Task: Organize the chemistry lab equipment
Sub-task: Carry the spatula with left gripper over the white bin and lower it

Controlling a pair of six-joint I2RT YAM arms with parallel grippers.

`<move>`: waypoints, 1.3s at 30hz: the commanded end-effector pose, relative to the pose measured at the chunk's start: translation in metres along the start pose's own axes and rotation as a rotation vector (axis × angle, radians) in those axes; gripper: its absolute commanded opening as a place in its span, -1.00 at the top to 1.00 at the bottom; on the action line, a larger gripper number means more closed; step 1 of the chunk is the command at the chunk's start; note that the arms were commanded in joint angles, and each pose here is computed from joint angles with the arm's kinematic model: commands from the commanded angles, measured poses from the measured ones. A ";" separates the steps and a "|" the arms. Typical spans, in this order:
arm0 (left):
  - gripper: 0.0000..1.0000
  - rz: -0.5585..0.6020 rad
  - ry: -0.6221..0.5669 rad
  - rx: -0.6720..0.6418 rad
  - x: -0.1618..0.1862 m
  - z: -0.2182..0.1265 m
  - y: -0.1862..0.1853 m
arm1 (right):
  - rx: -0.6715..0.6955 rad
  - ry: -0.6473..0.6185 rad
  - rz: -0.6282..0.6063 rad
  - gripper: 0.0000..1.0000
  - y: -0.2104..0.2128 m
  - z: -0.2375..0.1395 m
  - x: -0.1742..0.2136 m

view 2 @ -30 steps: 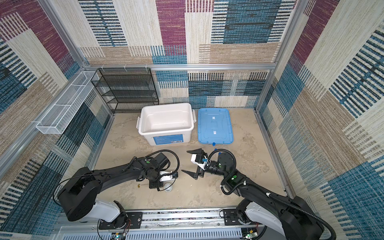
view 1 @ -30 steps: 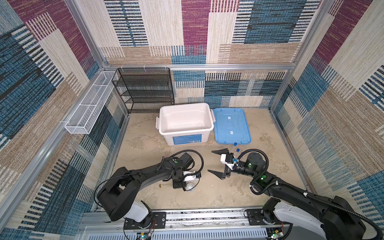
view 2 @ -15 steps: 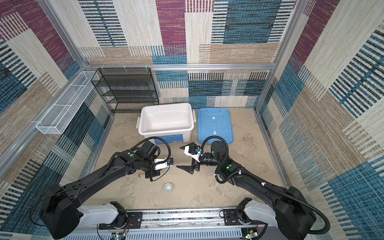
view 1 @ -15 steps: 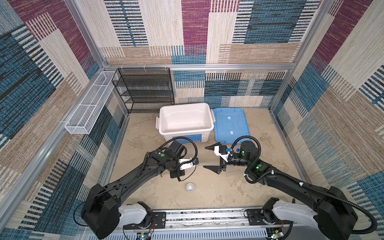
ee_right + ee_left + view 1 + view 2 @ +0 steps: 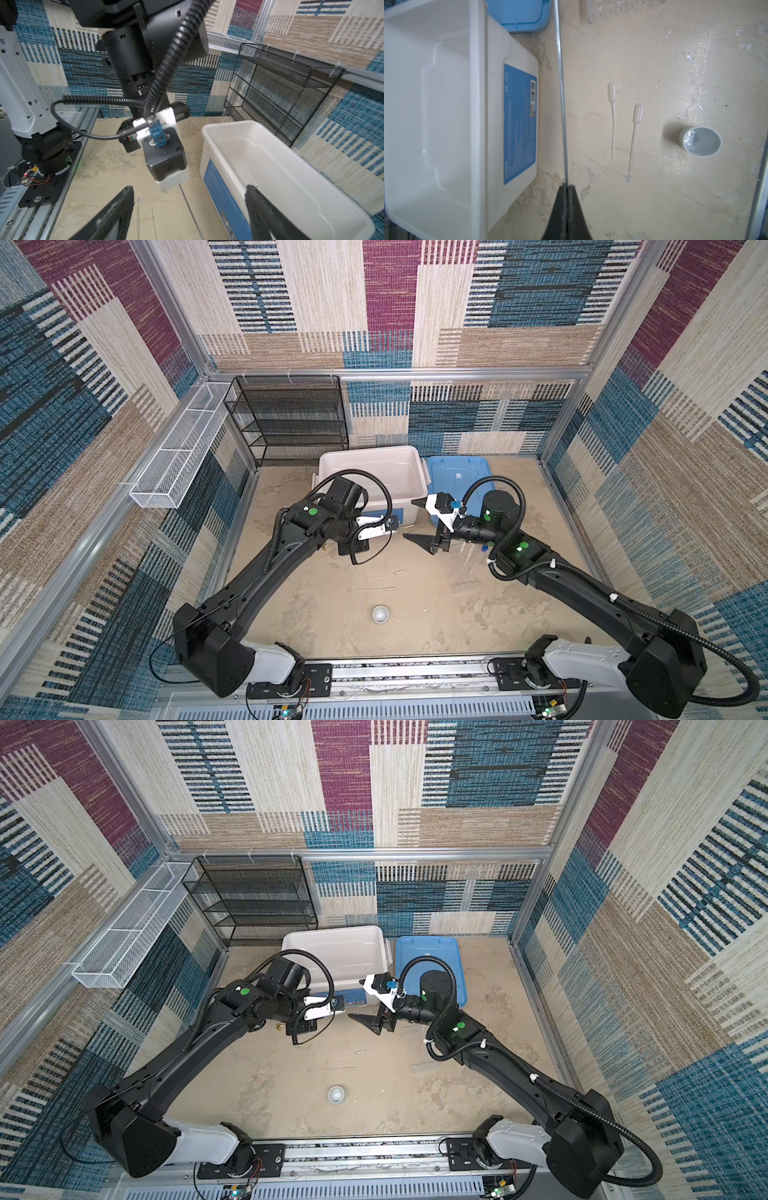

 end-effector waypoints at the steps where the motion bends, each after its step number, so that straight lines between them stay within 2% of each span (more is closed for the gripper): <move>1: 1.00 0.105 -0.002 0.012 -0.011 -0.002 0.020 | 0.045 0.012 0.005 -0.65 -0.016 -0.006 -0.005; 6: 1.00 0.157 -0.004 0.008 -0.028 0.008 0.061 | 0.107 0.062 0.044 -0.66 -0.046 -0.011 -0.008; 11: 1.00 0.200 0.011 0.001 -0.037 0.028 0.088 | 0.085 0.069 0.041 -0.67 -0.056 -0.013 -0.006; 14: 1.00 0.184 -0.019 0.021 -0.042 0.038 0.103 | 0.040 0.063 0.067 -0.67 -0.061 -0.015 -0.009; 17: 1.00 0.186 -0.011 0.042 -0.041 0.055 0.116 | 0.032 0.113 0.073 -0.68 -0.064 -0.012 -0.002; 21: 1.00 0.183 0.012 0.074 -0.040 0.075 0.124 | 0.065 0.216 0.132 -0.65 -0.079 0.000 0.014; 25: 1.00 0.162 0.046 0.089 -0.032 0.098 0.134 | 0.076 0.253 0.191 -0.58 -0.090 0.010 0.021; 33: 1.00 0.113 0.094 0.140 -0.018 0.137 0.139 | 0.138 0.331 0.161 -0.58 -0.099 0.015 0.031; 39: 1.00 0.035 0.103 0.169 -0.011 0.153 0.140 | 0.148 0.377 0.214 -0.55 -0.104 0.024 0.046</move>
Point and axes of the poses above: each gripper's point midway between its finger pads, its own z axis out along the fingers, its own y axis along the line the jaws close on, x = y × z, the point moved 10 cm from there along -z, back along the fingers, and after that the axes turned 11 degrees about -z, right-handed, at the moved point
